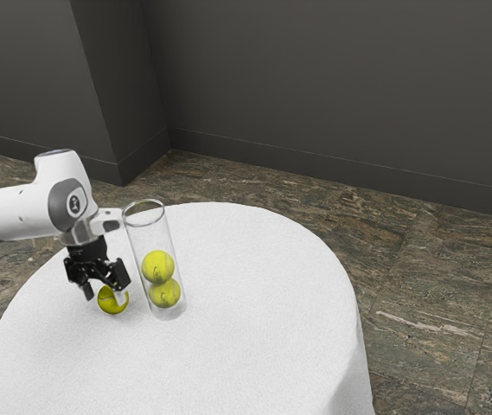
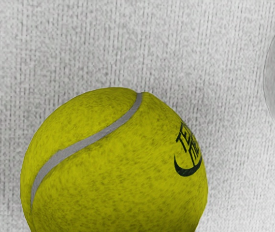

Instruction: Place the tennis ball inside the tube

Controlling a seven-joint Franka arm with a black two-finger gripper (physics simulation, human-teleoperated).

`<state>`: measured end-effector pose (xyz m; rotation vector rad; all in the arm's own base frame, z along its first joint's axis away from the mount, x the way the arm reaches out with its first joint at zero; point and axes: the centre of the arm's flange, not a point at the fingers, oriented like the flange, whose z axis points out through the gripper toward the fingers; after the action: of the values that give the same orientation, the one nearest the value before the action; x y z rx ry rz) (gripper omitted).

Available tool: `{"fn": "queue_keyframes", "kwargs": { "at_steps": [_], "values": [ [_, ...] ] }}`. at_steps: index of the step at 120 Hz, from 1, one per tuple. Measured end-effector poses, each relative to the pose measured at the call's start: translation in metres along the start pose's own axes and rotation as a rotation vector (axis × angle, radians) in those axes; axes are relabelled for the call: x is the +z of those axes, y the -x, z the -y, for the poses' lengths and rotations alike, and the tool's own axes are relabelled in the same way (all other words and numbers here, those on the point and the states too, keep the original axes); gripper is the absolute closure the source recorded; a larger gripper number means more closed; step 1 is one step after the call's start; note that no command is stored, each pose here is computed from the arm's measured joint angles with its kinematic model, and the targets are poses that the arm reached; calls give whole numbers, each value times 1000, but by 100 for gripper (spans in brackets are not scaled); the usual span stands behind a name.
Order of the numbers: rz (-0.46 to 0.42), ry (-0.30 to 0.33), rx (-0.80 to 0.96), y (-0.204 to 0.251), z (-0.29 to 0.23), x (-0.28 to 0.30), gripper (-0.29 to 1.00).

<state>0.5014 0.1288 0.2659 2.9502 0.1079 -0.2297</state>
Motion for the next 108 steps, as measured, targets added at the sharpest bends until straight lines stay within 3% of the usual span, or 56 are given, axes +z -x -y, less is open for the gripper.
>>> {"fn": "queue_keyframes", "kwargs": {
  "at_steps": [47,108],
  "values": [
    [3,-1,0,-1,-1,4,0],
    [-7,-54,18,-9,10,7,0]
  ]
}}
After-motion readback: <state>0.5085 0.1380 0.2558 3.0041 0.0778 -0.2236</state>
